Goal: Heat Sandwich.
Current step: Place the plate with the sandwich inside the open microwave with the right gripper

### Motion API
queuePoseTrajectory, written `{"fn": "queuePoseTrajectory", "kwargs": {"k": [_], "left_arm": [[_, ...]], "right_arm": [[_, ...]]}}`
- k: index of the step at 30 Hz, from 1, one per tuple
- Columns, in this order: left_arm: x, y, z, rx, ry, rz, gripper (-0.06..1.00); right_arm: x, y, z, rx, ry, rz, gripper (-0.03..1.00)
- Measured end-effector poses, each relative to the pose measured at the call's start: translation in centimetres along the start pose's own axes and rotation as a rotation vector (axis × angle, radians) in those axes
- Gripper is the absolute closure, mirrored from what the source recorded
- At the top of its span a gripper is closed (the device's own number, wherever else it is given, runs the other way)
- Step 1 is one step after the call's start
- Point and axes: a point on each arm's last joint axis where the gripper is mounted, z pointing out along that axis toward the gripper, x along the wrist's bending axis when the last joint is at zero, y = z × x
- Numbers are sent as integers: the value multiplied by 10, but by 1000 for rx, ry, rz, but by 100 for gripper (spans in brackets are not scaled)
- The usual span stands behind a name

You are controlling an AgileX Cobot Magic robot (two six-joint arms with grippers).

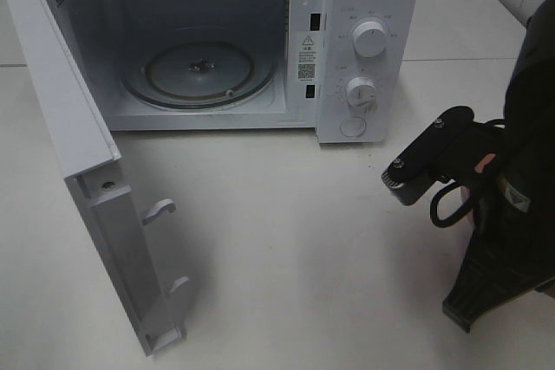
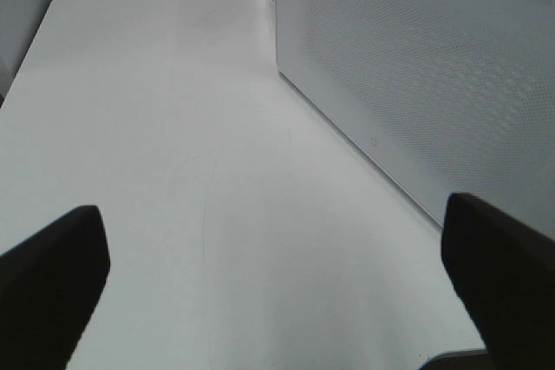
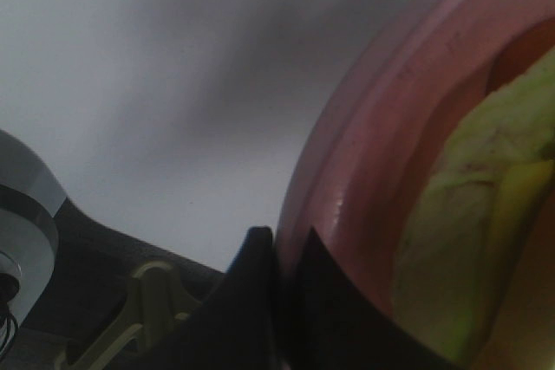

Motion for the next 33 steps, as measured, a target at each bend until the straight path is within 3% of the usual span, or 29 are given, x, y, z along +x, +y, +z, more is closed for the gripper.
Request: {"fn": "queuePoseTrajectory", "kwargs": {"k": [20,33], "left_arm": [[0,0,0,0,0,0,-4],[0,0,0,0,0,0,-4]], "right_arm": [[37,-6,-15,-69,-8,-227,93],[44,-8,-18,-92,-40,-491,93]]}}
